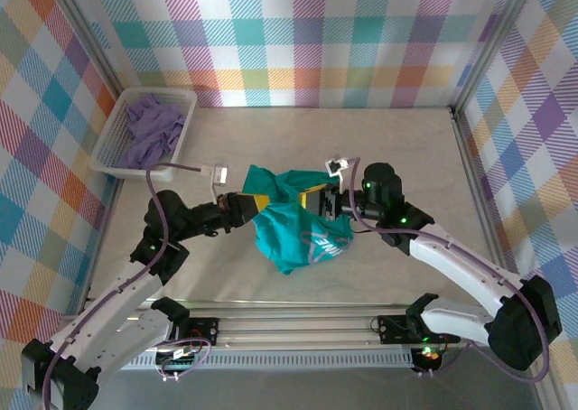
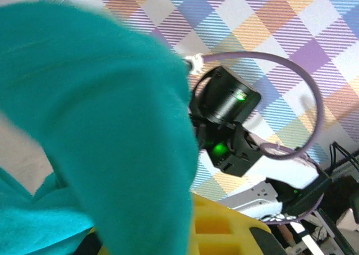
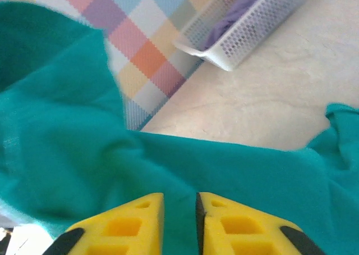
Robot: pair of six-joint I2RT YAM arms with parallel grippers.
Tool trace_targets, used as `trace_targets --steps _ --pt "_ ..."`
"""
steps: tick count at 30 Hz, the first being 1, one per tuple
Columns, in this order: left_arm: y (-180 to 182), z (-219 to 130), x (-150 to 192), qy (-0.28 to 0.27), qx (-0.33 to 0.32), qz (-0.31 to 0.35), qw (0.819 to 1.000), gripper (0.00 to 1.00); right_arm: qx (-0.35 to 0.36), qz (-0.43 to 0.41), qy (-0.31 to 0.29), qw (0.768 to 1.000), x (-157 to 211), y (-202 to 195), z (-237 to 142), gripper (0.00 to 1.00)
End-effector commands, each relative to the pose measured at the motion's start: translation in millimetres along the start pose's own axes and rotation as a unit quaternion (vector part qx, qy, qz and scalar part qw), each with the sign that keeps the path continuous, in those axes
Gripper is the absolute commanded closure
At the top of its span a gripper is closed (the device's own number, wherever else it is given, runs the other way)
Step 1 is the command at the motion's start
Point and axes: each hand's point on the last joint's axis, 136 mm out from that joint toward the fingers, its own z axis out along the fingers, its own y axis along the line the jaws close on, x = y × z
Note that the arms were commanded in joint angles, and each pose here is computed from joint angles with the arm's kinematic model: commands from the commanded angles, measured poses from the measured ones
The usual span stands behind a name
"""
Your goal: Fold the inside-out t-shirt
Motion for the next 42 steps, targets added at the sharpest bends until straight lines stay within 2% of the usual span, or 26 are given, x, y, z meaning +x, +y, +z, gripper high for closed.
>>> trace_targets --steps 1,9,14,19,21,22,24,27,30,32,34,37,40,42 --pt "-16 -3 -3 0.000 0.028 0.048 0.998 1.00 0.021 -0.012 0.012 1.000 0 -2 -6 0.70" --pt "-3 -4 2 0.010 -0.005 0.068 0.998 1.00 -0.061 -0.153 0.002 0.986 -4 57 -38 0.49" --pt "-1 -3 4 0.014 -0.006 0.070 0.997 1.00 -0.047 -0.177 0.035 0.982 -12 67 -20 0.40" --pt "-2 -4 4 0.015 -0.005 0.072 0.997 1.00 -0.031 -0.173 0.058 0.983 -19 58 1 0.39" --pt "-2 -4 5 0.015 -0.006 0.072 0.997 1.00 -0.031 -0.163 0.067 0.984 -18 55 9 0.42" --pt "-2 -4 5 0.015 -0.006 0.072 0.997 1.00 -0.032 -0.158 0.069 0.984 -18 54 11 0.45" --pt "-1 -4 4 0.015 -0.009 0.073 0.997 1.00 -0.034 -0.150 0.070 0.986 -19 53 15 0.58" --pt "-1 -5 5 0.015 -0.010 0.073 0.997 1.00 -0.025 -0.147 0.070 0.986 -17 49 15 0.65" --pt "2 -5 5 0.014 -0.019 0.075 0.997 1.00 -0.022 -0.139 0.054 0.989 -20 49 10 0.88" --pt "9 -6 6 0.013 -0.034 0.073 0.997 1.00 -0.042 -0.128 0.030 0.990 -28 54 0 0.96" --pt "21 -7 8 0.011 -0.060 0.067 0.996 1.00 -0.079 -0.115 0.001 0.990 -37 63 -12 1.00" --pt "34 -9 10 0.004 -0.083 0.061 0.995 1.00 -0.128 -0.115 -0.034 0.985 -45 75 -26 1.00" --pt "36 -8 10 0.003 -0.084 0.062 0.995 1.00 -0.162 -0.107 -0.030 0.980 -43 80 -28 1.00" --pt "40 -8 9 0.003 -0.095 0.062 0.994 0.95 -0.182 -0.102 -0.028 0.978 -41 83 -27 1.00"
